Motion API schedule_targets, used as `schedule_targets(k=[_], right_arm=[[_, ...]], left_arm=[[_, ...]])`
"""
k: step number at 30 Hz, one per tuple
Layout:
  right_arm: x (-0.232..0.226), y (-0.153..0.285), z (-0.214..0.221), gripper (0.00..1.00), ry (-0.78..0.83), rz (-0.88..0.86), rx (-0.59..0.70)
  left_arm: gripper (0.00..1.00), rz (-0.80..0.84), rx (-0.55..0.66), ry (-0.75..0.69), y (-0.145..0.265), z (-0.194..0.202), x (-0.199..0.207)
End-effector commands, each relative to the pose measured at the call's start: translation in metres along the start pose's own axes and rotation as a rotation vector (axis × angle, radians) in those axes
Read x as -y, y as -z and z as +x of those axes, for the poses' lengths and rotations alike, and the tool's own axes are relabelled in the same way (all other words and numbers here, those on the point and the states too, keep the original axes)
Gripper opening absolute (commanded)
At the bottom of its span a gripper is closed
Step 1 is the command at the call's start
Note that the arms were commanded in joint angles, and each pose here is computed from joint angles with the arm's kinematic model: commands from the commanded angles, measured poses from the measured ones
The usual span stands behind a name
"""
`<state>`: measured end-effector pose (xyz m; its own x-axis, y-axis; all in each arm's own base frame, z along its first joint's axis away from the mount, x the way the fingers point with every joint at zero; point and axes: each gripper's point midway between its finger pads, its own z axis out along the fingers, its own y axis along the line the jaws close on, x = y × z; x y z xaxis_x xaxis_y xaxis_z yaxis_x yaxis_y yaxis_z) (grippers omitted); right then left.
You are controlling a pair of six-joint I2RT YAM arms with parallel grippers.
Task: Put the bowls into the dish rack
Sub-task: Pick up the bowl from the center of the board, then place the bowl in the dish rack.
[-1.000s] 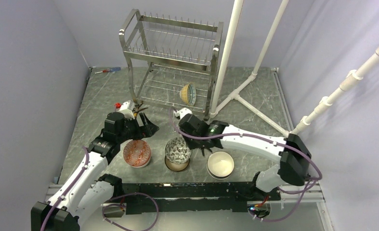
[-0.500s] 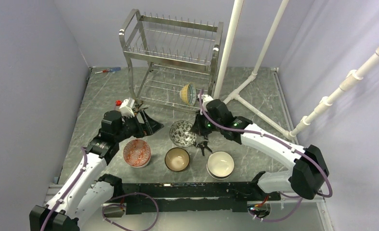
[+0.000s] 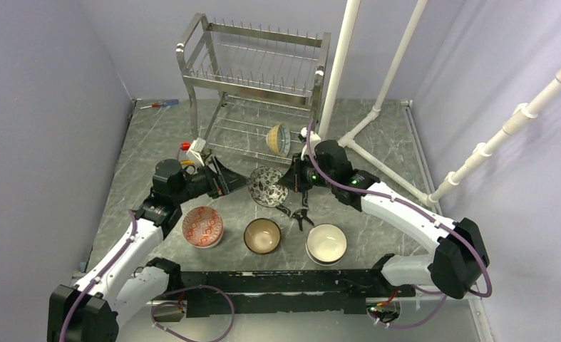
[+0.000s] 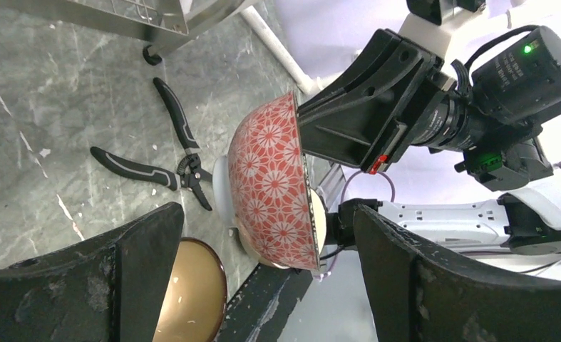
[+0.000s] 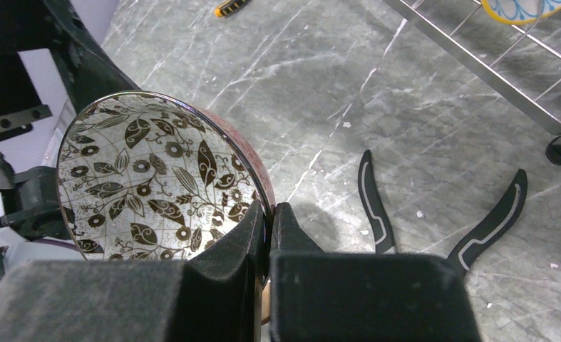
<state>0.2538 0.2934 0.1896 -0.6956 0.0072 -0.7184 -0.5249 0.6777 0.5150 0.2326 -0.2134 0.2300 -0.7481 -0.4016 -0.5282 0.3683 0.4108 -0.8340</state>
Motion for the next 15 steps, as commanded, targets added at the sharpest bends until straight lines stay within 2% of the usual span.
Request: schedule_targets(k=[1,15], right_arm=[[-0.037,0.009,-0.05,0.0,0.016,-0.132,0.14],[-0.04,0.007,-0.057,0.0,0.02,-0.136,0.145]], left_arm=[[0.94,0.082,-0.023,0.004,-0.004,0.005,0.012],[0.94,0.126,-0.093,0.121,-0.031,0.03,0.012]])
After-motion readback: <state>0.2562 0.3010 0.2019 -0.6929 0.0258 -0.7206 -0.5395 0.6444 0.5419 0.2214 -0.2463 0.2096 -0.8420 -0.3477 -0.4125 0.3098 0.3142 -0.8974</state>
